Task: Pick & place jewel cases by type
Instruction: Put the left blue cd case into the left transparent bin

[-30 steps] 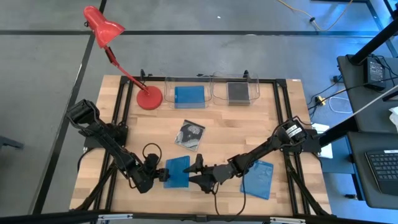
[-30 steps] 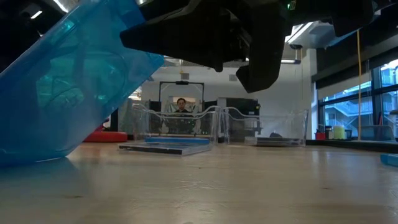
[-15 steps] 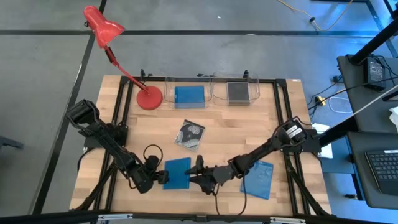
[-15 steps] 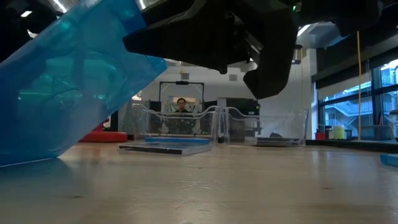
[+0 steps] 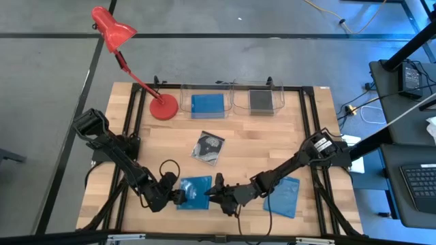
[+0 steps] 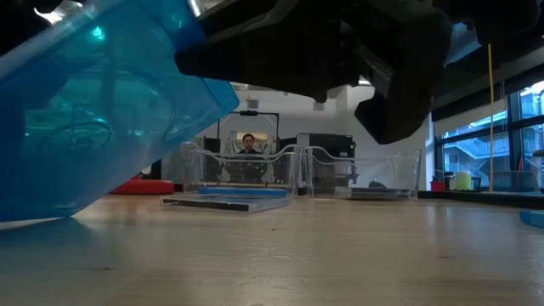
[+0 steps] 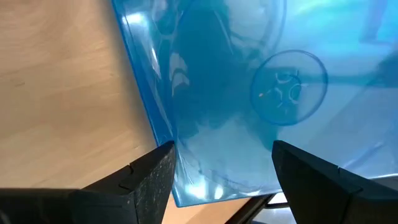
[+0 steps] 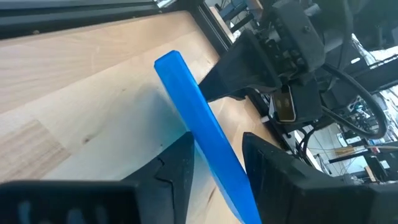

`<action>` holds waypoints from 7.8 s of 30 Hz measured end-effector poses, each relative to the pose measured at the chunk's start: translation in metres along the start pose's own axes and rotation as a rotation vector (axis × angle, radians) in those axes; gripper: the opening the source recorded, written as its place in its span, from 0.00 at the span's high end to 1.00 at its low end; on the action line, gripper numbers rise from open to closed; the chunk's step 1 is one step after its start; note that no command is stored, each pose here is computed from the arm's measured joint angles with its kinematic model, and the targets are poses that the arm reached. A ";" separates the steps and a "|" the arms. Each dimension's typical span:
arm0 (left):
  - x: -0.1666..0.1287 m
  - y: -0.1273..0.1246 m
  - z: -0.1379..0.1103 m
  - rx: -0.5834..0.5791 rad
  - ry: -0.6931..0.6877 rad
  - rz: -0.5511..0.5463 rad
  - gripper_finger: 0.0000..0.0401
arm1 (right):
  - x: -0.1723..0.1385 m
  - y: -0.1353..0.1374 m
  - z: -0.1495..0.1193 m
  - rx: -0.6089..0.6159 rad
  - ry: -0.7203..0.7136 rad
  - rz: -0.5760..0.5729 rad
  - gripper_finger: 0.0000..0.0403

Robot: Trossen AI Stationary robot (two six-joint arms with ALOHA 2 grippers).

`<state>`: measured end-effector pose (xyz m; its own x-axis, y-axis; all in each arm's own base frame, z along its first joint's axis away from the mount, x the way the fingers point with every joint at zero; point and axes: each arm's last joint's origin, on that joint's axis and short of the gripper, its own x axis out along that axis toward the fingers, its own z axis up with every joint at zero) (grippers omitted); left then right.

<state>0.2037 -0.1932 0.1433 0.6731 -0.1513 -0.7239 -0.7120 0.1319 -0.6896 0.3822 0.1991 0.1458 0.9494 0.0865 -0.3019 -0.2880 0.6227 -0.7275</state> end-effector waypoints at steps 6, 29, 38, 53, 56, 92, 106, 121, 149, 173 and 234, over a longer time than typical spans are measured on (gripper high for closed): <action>-0.001 -0.001 0.000 -0.001 0.011 0.001 0.35 | -0.001 0.002 0.001 -0.008 -0.003 0.009 0.71; -0.048 -0.021 0.010 -0.010 0.078 -0.094 0.35 | -0.003 0.004 0.005 -0.010 0.004 0.001 0.85; -0.079 -0.028 0.021 0.029 0.088 -0.148 0.35 | -0.003 0.002 0.004 0.066 0.023 -0.032 0.85; -0.095 -0.021 0.037 0.056 -0.070 -0.108 0.35 | -0.008 -0.006 0.007 0.100 0.074 -0.100 0.85; -0.095 -0.020 0.038 0.063 -0.123 -0.113 0.35 | -0.012 -0.016 0.012 0.112 0.070 -0.141 0.85; -0.126 -0.037 0.061 0.267 -0.779 -0.358 0.35 | -0.159 -0.216 0.011 0.590 0.184 -0.579 0.84; -0.119 -0.043 0.083 0.242 -0.849 -0.290 0.35 | -0.163 -0.288 -0.079 1.281 -0.001 -0.509 0.84; -0.111 -0.049 0.106 0.365 -0.824 -0.156 0.35 | -0.185 -0.328 -0.170 1.675 -0.037 -0.341 0.84; -0.103 -0.053 0.134 0.393 -0.694 -0.080 0.35 | -0.136 -0.398 -0.233 1.492 0.261 -0.147 0.84; -0.105 -0.053 0.141 0.432 -0.782 -0.032 0.35 | -0.111 -0.385 -0.158 0.697 0.845 0.030 0.84; -0.121 -0.064 0.245 1.300 -0.762 0.234 0.95 | -0.076 -0.347 -0.057 0.242 0.860 -0.130 0.56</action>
<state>0.2165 0.0564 0.2704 0.8024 0.4662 -0.3725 -0.4237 0.8847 0.1945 0.4026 -0.0678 0.3856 0.5229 -0.5472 -0.6535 -0.0583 0.7419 -0.6679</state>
